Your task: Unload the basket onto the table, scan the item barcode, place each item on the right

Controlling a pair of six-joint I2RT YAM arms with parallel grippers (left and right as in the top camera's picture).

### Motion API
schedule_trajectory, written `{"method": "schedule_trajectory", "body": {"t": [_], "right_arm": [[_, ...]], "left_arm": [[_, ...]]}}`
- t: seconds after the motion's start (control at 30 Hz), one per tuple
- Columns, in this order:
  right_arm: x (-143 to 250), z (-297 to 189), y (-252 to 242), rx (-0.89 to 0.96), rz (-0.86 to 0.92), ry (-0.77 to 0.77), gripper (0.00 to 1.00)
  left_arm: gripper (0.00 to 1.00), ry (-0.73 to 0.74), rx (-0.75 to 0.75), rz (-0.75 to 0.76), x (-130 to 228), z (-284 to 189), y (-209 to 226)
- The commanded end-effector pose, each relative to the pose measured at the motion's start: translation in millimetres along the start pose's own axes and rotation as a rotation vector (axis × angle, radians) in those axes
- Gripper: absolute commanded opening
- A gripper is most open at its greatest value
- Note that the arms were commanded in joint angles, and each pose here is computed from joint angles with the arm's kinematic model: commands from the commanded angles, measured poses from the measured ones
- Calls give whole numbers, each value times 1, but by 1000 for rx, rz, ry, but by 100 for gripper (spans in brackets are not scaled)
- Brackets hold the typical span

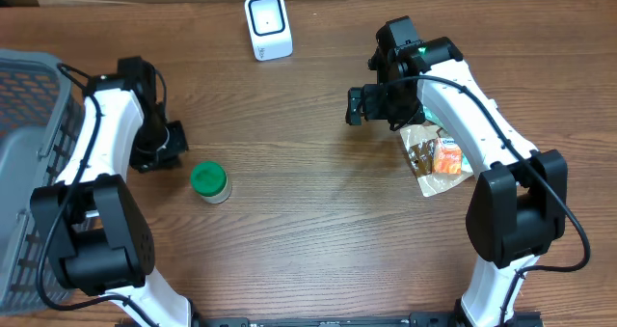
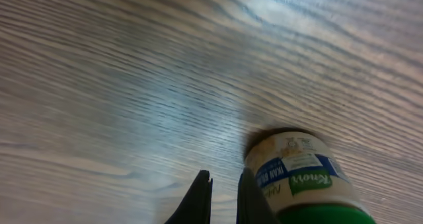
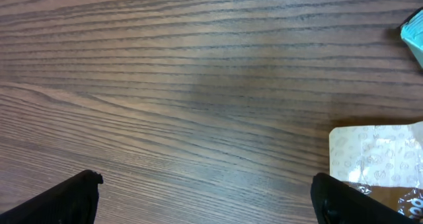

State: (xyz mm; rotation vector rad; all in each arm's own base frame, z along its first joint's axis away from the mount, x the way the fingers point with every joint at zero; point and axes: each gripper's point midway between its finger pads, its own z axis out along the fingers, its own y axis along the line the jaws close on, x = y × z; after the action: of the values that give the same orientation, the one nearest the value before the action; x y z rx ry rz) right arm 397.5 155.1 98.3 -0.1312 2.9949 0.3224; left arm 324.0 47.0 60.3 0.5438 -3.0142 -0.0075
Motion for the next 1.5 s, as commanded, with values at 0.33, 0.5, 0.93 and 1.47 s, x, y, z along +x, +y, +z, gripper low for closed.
{"method": "schedule_trajectory", "body": {"t": [0.33,0.5,0.93,1.47], "right_arm": [[-8,-4,3,-10,-16,-26,100],[-7,-4,3,-10,-15,-23,100],[-5,-4,2,-7,-14,-13,100],[-5,-4,2,-8,-14,-16,100]], "left_arm": [[5,37,170,100,22,12,-69],[4,63,250,123,32,9,-98],[4,6,-54,-21,17,12,-31],[4,147,-29,-41,58,41,-30]]}}
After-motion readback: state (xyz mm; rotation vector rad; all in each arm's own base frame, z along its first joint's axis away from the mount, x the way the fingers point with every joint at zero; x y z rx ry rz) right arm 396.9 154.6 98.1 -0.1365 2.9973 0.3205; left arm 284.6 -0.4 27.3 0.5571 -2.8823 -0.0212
